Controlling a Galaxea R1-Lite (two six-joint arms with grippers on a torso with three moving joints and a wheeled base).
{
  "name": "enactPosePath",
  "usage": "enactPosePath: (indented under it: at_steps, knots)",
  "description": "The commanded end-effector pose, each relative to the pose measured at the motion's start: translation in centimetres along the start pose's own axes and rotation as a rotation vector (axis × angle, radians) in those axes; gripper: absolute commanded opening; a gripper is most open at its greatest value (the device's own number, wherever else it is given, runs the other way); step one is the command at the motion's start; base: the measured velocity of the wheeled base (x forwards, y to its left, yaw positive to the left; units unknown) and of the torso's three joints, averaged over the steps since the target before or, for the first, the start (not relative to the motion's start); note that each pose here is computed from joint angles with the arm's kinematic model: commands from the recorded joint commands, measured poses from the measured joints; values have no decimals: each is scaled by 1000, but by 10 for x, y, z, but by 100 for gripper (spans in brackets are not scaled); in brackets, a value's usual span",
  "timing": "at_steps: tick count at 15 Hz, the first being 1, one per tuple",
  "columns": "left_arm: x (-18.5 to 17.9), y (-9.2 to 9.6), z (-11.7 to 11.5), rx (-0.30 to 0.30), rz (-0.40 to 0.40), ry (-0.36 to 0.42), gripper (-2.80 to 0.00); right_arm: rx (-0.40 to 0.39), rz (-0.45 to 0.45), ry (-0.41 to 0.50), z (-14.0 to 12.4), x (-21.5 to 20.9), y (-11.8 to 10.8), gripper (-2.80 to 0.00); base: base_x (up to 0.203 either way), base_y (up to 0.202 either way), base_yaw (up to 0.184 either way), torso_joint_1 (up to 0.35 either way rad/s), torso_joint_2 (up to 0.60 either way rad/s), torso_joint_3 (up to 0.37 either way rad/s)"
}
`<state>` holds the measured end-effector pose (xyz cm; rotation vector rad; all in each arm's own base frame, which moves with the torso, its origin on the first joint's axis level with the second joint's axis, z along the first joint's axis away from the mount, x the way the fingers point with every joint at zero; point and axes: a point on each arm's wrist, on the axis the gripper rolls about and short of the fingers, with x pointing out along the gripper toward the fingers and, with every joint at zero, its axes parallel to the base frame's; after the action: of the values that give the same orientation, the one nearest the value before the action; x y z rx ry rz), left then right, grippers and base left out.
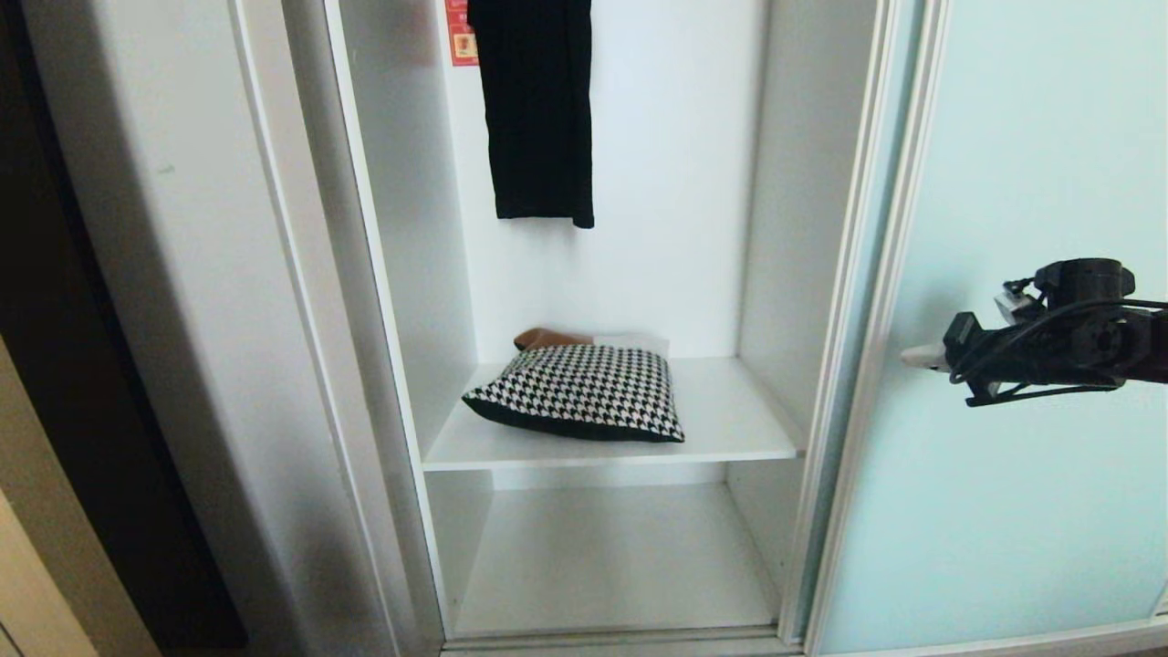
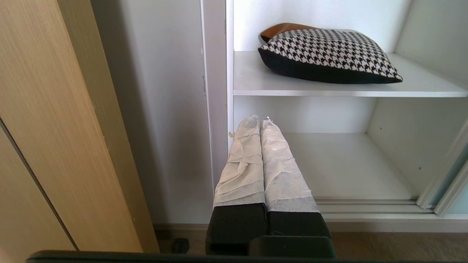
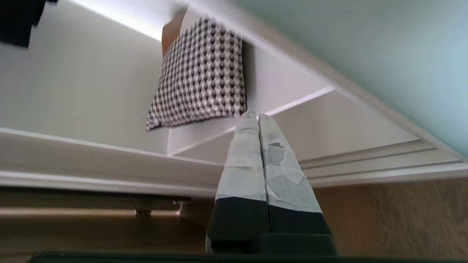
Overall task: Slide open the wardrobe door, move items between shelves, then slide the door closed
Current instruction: Close the door
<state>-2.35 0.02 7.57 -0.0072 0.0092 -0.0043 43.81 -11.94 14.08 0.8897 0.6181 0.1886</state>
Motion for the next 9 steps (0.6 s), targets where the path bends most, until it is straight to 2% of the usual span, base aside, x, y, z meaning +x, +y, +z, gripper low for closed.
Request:
enactPosePath:
  at_steps: [1,9]
  knots:
    - [0,0,0,0,1,2,-280,19,-2,3,0,9,-10,-280,0,0,0,0,0,0]
    - [0,0,0,0,0,2,-280,33,-7,0,5,25,-25,-280,0,0,0,0,0,0]
